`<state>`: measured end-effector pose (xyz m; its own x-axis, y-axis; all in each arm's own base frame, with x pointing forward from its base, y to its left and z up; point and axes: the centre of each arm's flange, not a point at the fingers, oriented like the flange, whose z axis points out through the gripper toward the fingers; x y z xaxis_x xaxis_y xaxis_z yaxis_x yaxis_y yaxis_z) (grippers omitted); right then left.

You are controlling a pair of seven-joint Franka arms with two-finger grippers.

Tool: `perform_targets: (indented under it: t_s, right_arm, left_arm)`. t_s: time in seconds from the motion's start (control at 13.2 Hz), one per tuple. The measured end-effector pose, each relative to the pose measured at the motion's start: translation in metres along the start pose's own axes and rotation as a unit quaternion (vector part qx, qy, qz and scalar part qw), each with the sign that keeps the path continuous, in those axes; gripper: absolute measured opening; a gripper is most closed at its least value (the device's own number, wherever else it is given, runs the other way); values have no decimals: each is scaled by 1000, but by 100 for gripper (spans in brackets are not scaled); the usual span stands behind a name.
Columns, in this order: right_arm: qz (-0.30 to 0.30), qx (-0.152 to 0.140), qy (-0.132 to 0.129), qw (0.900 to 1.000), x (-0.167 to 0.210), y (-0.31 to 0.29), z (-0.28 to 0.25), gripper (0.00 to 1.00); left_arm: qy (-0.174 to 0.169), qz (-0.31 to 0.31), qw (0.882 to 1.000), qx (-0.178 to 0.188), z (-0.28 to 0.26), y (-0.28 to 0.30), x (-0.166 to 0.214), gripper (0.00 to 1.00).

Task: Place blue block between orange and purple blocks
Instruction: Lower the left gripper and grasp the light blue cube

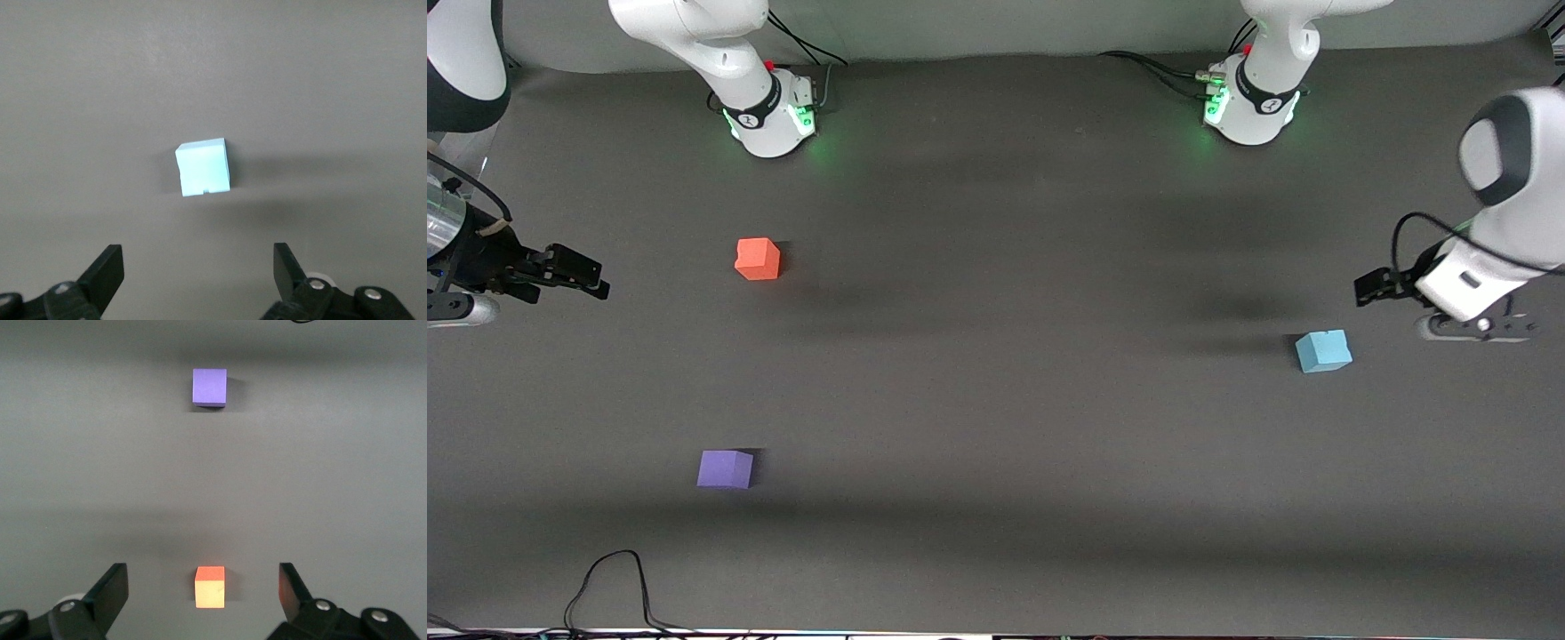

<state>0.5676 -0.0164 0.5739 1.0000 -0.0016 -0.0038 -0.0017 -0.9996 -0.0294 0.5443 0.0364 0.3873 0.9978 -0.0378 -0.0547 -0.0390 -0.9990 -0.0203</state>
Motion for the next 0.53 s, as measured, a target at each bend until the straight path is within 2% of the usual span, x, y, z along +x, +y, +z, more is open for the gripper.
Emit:
perform_targets:
  t_s: [0.23, 0.53]
  right_arm:
    - [1, 0, 0, 1000, 0, 1, 0, 100]
    - [1, 0, 0, 1000, 0, 1, 0, 100]
  left_arm:
    - [9, -4, 1000, 0, 51, -7, 7, 100]
    - [42, -7, 999, 1, 121, -10, 9, 100]
